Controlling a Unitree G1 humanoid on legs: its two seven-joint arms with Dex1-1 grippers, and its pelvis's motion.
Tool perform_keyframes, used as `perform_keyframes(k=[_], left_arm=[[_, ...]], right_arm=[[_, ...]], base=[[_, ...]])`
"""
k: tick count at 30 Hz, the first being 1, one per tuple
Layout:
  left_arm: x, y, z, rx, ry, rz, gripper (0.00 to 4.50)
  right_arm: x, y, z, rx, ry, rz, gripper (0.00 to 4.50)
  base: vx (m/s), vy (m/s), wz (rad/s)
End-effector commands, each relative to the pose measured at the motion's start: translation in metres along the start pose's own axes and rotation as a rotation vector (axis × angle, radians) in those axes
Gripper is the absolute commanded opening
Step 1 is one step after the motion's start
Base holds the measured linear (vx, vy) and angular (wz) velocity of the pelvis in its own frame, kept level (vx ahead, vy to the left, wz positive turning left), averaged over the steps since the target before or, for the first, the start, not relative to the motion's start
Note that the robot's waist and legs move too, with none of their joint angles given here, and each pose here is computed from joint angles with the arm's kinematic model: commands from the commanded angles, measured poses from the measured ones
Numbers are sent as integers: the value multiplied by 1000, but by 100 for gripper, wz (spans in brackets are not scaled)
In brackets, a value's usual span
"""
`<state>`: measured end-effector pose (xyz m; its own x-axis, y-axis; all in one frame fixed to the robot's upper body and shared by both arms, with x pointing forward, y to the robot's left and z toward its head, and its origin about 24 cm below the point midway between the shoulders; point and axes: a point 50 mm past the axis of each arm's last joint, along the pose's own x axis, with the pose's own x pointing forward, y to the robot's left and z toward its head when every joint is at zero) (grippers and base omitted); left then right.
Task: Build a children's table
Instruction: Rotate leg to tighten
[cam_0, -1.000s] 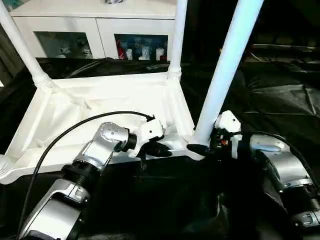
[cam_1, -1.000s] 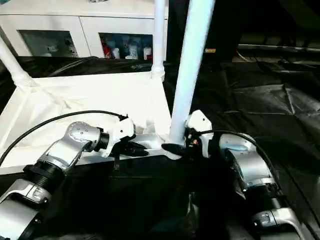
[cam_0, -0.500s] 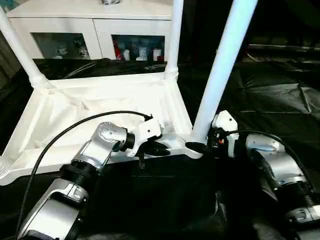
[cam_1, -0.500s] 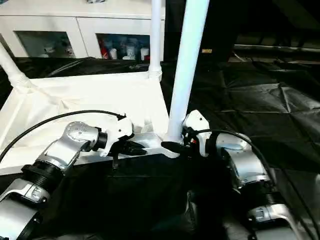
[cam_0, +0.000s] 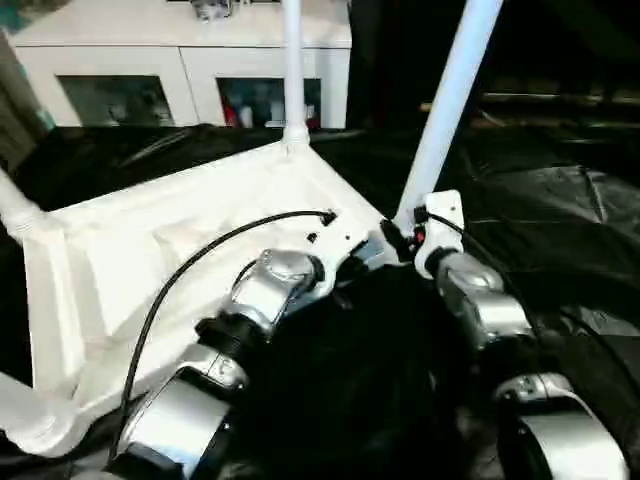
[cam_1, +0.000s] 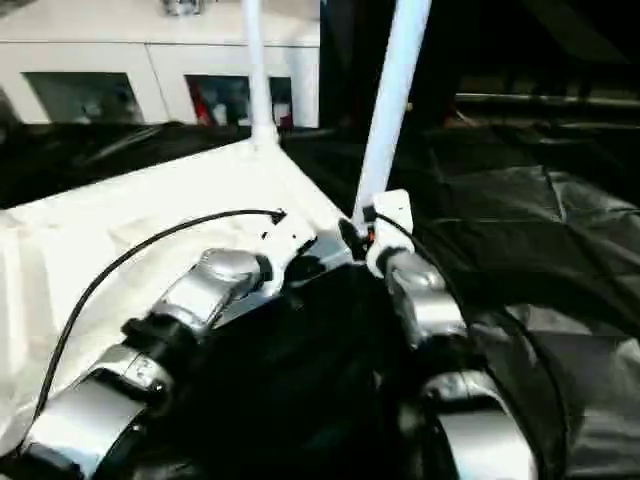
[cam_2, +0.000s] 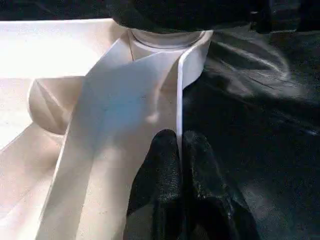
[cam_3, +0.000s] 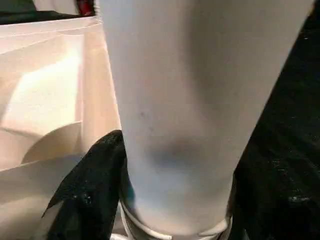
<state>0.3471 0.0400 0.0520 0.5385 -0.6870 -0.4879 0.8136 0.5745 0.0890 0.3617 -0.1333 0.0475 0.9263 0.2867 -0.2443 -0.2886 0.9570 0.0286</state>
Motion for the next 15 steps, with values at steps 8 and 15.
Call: perform_keyframes(k=[8, 15], left_arm=[[-2, 5, 6, 31, -45, 31, 0], [-19, 18, -4, 105, -52, -33, 0]], right_arm=[[1, 14, -15, 36, 28, 81, 355], [-15, -5, 10, -56, -35, 270, 402]], base=[[0, 0, 0], [0, 0, 0]])
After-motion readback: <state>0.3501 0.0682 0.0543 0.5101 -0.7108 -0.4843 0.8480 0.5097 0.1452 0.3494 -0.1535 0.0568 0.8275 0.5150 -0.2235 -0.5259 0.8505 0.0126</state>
